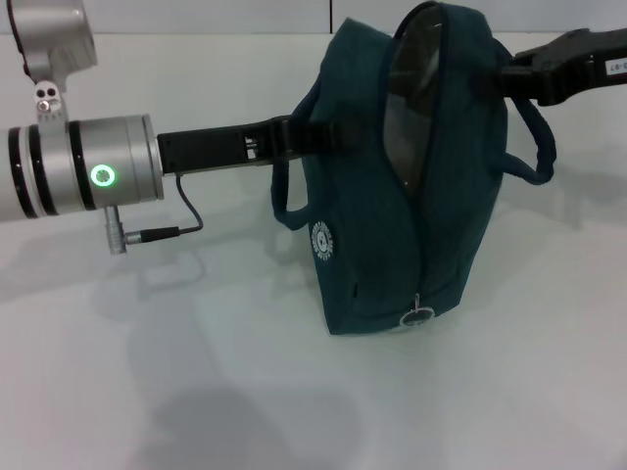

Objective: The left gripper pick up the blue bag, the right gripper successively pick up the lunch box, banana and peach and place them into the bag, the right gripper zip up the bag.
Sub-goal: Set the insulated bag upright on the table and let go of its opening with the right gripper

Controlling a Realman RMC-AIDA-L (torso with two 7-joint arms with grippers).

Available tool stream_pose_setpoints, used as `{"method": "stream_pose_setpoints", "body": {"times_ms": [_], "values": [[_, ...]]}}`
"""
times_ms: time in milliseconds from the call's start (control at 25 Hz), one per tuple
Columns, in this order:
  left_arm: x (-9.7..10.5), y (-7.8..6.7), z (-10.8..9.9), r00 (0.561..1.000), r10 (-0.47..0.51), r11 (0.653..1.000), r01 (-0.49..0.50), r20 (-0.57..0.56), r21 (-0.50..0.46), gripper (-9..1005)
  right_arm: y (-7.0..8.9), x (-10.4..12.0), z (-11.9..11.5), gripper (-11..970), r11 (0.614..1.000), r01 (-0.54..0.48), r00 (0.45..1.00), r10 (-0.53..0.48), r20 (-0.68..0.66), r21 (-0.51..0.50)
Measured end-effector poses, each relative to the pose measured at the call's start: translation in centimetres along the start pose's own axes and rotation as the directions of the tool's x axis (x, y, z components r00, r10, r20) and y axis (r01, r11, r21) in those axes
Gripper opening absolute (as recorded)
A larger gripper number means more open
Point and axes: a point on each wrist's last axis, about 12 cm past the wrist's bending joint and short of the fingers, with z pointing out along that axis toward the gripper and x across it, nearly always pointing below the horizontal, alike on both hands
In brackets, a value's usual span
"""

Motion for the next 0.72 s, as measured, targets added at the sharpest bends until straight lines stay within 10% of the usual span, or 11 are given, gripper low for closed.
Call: {"method": "stream_pose_setpoints", "body": {"times_ms": [720], "values": [[1.1,0.8,-1.0,0.998,-0.028,0.999,0.029,0.063,-0.022,61,-1.1,0.3,1.6,57,1.000,0.012,1.000,-0.012,0.014,-0.004]]}}
